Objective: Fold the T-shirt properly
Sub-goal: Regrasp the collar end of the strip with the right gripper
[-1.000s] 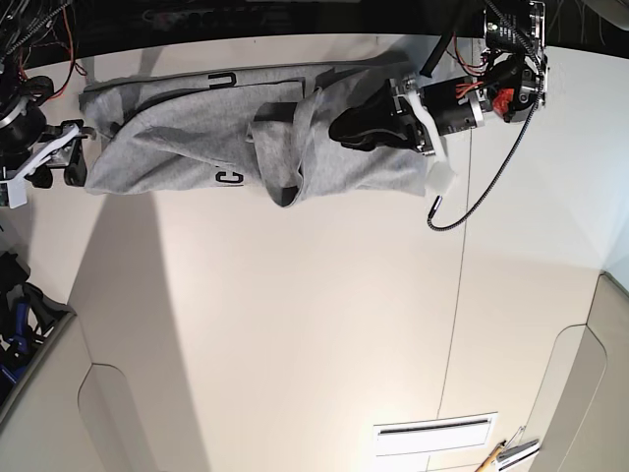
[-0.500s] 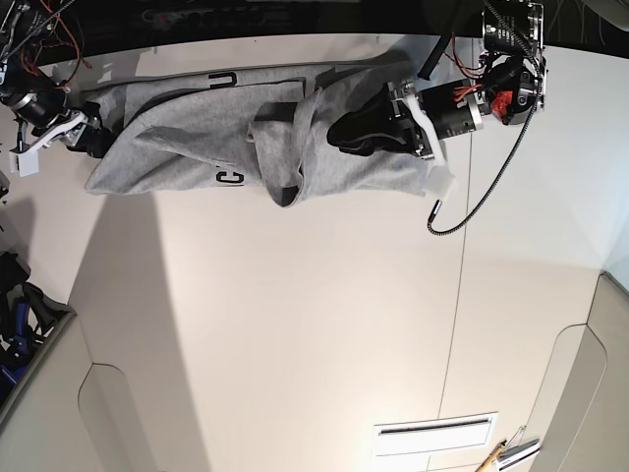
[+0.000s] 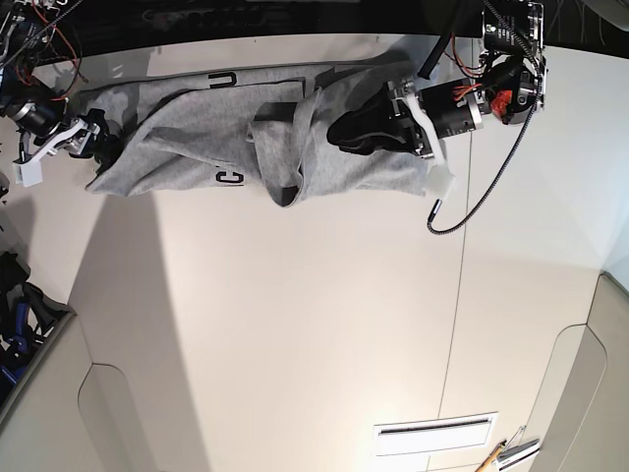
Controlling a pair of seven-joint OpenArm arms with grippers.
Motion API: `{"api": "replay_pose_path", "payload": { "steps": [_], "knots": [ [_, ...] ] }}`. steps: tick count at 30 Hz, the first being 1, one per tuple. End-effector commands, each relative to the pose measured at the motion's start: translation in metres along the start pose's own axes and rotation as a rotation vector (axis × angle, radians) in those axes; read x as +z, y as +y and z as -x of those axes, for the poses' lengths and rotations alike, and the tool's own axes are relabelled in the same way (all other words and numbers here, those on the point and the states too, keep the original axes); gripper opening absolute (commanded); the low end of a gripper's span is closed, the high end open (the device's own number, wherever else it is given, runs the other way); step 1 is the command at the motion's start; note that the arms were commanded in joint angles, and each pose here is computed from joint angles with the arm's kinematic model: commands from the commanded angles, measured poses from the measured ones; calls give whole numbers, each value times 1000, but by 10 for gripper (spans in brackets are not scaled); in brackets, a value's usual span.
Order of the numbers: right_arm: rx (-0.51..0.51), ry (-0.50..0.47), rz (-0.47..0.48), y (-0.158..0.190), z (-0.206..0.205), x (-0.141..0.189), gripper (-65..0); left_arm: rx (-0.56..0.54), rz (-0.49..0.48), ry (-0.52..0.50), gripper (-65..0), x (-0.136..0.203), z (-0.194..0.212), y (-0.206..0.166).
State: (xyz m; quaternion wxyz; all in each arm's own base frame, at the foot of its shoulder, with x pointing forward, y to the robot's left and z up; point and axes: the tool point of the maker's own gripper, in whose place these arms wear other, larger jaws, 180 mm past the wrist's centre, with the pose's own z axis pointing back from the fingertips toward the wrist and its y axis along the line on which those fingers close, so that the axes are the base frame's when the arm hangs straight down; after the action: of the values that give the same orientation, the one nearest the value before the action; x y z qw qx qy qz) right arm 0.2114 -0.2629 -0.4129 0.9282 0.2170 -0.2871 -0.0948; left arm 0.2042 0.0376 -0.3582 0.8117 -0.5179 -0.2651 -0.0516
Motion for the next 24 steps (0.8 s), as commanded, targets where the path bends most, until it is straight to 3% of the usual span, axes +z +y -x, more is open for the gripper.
{"api": "replay_pose_path", "payload": {
  "steps": [1,9,16,24],
  "knots": [
    [16,33,52,-13,0,8,-202,-26,23,-36,-362,1,-12,-7],
    [18,31,-14,-9,-17,24,-203,-26,23,-36,-362,1,-12,-7],
    [-35,-2,-242,34,-19,24,-203,-26,23,-36,-362,1,-12,-7],
    [-34,-3,-226,31,-18,23,-203,-34,5,-24,-362,1,-10,-4]
  ]
}}
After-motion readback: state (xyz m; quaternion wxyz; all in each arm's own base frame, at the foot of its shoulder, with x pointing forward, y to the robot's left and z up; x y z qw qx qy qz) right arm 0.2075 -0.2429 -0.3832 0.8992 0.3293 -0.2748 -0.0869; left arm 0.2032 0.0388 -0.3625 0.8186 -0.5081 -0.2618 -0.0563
